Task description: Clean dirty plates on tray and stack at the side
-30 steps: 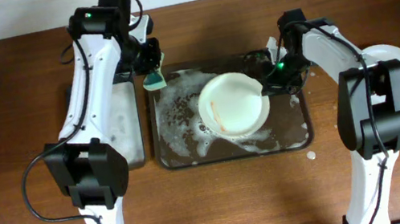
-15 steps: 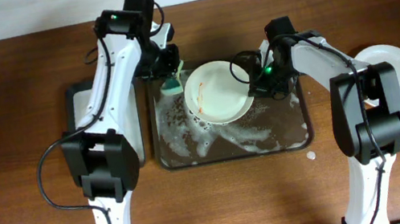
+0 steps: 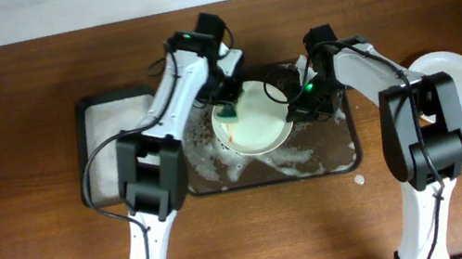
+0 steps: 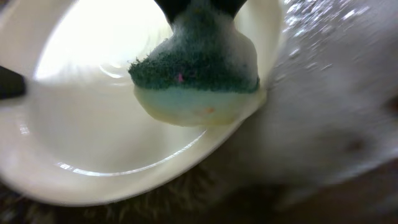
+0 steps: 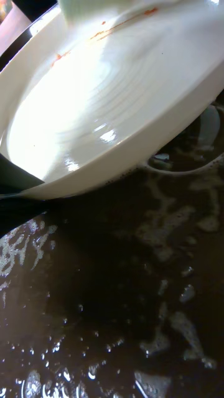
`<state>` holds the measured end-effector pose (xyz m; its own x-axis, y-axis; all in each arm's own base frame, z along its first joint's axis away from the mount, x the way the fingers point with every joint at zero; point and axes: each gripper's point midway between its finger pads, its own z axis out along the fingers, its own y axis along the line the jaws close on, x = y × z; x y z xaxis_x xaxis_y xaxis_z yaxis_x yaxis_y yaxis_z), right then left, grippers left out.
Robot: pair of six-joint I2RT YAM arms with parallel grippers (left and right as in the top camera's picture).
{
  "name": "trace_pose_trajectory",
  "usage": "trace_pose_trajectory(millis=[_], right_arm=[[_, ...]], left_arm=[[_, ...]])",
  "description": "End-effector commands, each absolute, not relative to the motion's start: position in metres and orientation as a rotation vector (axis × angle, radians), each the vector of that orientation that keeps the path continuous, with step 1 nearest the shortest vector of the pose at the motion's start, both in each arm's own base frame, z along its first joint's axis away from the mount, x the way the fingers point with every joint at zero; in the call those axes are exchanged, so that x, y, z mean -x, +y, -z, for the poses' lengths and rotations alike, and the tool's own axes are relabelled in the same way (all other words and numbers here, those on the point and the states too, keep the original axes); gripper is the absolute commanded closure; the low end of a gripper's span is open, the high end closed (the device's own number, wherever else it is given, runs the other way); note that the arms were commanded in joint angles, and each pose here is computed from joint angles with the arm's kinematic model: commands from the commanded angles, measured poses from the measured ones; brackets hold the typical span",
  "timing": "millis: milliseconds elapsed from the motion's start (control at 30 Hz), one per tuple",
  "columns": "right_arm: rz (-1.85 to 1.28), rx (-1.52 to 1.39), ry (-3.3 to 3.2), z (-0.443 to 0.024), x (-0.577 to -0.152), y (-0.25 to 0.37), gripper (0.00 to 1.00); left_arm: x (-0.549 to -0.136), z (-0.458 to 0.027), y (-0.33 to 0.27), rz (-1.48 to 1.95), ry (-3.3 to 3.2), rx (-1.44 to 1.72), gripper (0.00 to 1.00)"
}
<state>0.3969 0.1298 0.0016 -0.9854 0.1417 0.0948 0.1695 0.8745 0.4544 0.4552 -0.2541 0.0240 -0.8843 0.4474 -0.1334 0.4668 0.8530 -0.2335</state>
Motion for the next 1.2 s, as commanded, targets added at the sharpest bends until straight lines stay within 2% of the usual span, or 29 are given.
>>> trace_pose_trajectory(millis=[0,167,333,500,667,867,967,1067,1167], right_arm=[[0.585,0.233,-2.929,0.030,-0.372,0.122,0.96],[0.579,0.234,-2.932,0.030,-0.372,0.121,0.96],[0.582,0.232,-2.937,0.030,-0.373,0.122,0.96],[0.583,0.232,-2.938,0.030,-0.373,0.122,0.96],[0.583,0.232,-2.938,0.030,-0.373,0.122,0.96],[0.582,0.232,-2.937,0.030,-0.373,0.122,0.96],[0.582,0.232,-2.937,0.030,-0.373,0.122,0.96],[0.583,0.232,-2.937,0.030,-0.373,0.122,0.96],[0.582,0.231,-2.937,0.030,-0.373,0.122,0.96]], left_arm=[[-0.446,0.004,-0.257,0.284,2.971,-0.847,0.99],[-0.432,0.022,-0.249,0.232,3.055,-0.861,0.99],[-0.408,0.021,-0.232,0.158,3.171,-0.878,0.99],[-0.371,0.011,-0.235,0.365,3.200,-1.177,0.99],[-0.385,0.015,-0.239,0.369,3.131,-1.183,0.99],[-0.437,0.035,-0.248,0.246,3.081,-0.757,0.99],[-0.449,0.037,-0.251,0.226,3.068,-0.612,0.99],[-0.467,0.038,-0.236,0.063,3.056,-0.312,0.99],[-0.471,0.038,-0.218,-0.091,3.044,-0.157,0.99]])
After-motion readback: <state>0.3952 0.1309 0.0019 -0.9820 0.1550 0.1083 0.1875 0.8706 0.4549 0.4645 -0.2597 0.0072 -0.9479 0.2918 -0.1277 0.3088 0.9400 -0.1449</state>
